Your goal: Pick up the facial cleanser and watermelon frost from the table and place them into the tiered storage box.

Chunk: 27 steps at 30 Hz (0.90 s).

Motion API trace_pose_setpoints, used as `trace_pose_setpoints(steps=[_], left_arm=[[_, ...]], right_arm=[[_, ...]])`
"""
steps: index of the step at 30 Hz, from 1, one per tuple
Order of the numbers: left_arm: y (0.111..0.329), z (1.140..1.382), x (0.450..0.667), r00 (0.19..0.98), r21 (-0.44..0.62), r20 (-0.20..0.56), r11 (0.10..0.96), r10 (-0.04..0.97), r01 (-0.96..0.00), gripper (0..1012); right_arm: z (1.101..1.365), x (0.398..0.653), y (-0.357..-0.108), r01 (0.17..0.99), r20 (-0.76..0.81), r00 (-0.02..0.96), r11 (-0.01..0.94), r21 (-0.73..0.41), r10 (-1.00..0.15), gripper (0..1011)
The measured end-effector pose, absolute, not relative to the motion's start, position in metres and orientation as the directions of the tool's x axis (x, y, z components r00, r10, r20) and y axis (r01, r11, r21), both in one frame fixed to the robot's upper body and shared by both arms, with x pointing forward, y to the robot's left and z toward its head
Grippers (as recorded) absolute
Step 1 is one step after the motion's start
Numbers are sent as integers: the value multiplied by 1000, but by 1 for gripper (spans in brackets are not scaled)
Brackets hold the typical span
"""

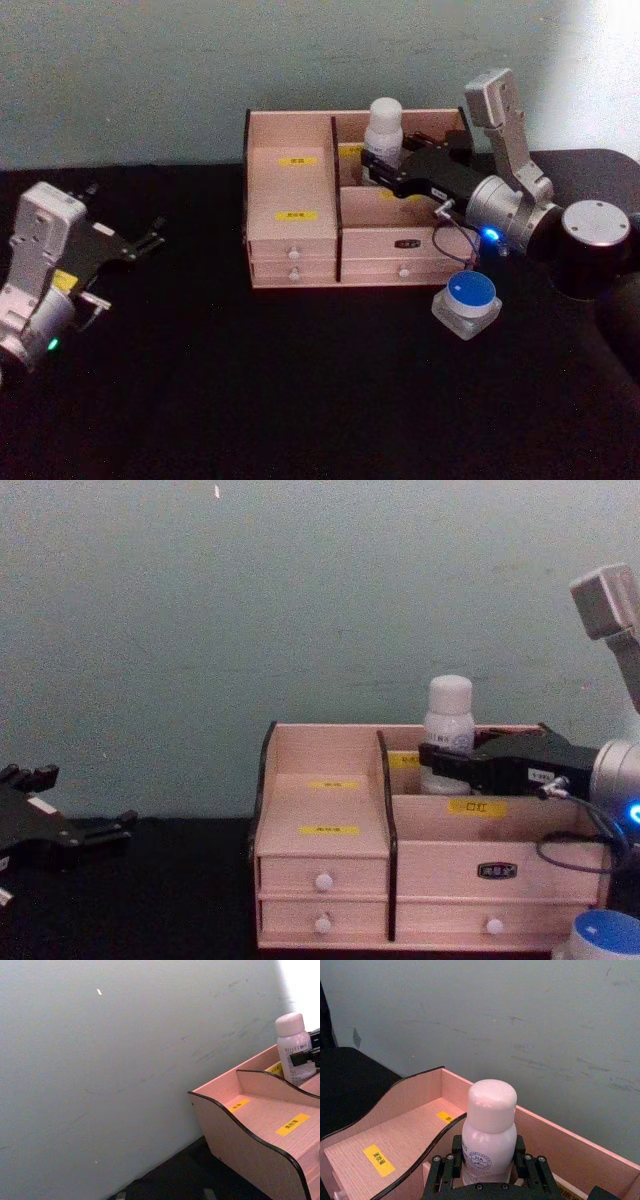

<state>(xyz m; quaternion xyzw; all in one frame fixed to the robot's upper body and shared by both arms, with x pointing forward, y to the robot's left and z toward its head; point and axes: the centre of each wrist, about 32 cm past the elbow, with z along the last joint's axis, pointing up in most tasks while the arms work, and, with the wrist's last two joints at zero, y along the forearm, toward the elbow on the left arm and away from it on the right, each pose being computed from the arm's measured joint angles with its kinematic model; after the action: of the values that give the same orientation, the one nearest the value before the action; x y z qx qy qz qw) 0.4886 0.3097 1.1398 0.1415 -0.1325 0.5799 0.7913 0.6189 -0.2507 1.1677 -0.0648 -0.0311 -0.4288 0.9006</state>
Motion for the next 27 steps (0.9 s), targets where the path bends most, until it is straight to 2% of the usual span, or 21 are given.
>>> trace_pose_setpoints(steps=[19,22,24,26,27], left_arm=[[310,1140,489,292,70,374,287,880,-955,1001],[310,1140,489,292,70,374,287,880,-955,1001],[310,1140,489,292,70,374,287,880,-955,1001],[310,1140,489,292,70,374,287,880,-955,1001],[310,1140,489,292,70,374,287,880,-955,1001]], right_arm=[[1168,619,-251,776,111,630,624,-91,-768,600],[1168,619,-252,778,112,628,622,-91,-770,653],[1168,619,-252,778,112,628,621,-91,-770,746],[1168,619,-252,778,112,628,622,-91,-770,760],[1168,619,-252,778,112,628,622,-91,-770,835]])
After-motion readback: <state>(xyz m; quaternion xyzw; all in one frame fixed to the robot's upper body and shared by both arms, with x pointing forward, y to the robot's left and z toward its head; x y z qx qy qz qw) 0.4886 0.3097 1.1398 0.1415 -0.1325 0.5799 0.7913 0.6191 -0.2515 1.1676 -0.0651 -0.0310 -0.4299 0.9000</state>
